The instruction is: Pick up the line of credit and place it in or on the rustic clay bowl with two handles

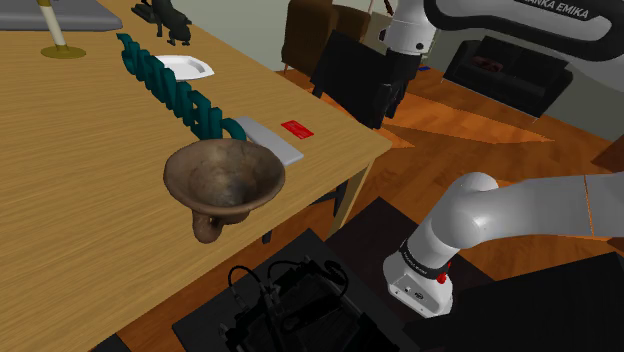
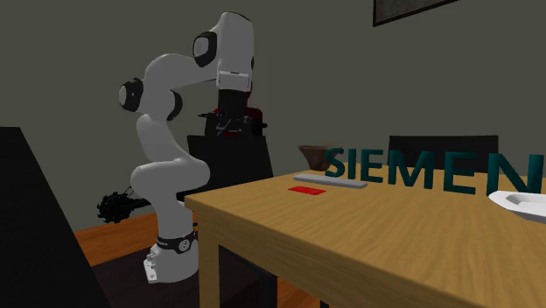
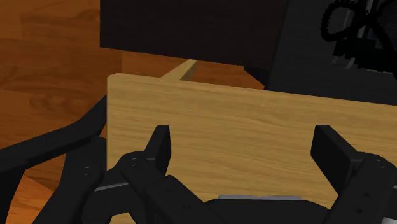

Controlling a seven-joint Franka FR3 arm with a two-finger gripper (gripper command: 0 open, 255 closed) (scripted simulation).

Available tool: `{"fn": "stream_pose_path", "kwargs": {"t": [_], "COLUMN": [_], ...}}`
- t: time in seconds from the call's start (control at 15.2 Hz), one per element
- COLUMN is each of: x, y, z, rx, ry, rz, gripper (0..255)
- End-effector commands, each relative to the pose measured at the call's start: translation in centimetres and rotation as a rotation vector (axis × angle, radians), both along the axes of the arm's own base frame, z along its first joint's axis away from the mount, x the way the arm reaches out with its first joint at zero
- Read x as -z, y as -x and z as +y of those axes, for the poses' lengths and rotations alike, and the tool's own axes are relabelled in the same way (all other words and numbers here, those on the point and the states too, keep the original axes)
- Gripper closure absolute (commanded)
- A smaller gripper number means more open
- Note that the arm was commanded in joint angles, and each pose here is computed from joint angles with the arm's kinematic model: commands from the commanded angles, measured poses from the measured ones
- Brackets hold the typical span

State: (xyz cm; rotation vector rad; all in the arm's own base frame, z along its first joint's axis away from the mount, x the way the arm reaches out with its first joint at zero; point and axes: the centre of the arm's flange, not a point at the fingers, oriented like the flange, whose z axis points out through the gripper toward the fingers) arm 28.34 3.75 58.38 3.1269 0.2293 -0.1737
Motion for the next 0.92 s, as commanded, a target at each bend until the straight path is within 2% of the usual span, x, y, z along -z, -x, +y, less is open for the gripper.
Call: {"fn": "stream_pose_path", "kwargs": {"t": [0.0, 0.4, 0.86], "x": [0.0, 1.6, 5.7], "y": [0.0, -9.3, -19.8], "z": [0.0, 4.4, 9.0], "rx": [0.0, 0.043, 0.093], "ry": [0.0, 0.016, 0.035], "rz": [0.0, 0.182, 0.394], "gripper": [0, 0, 0]}}
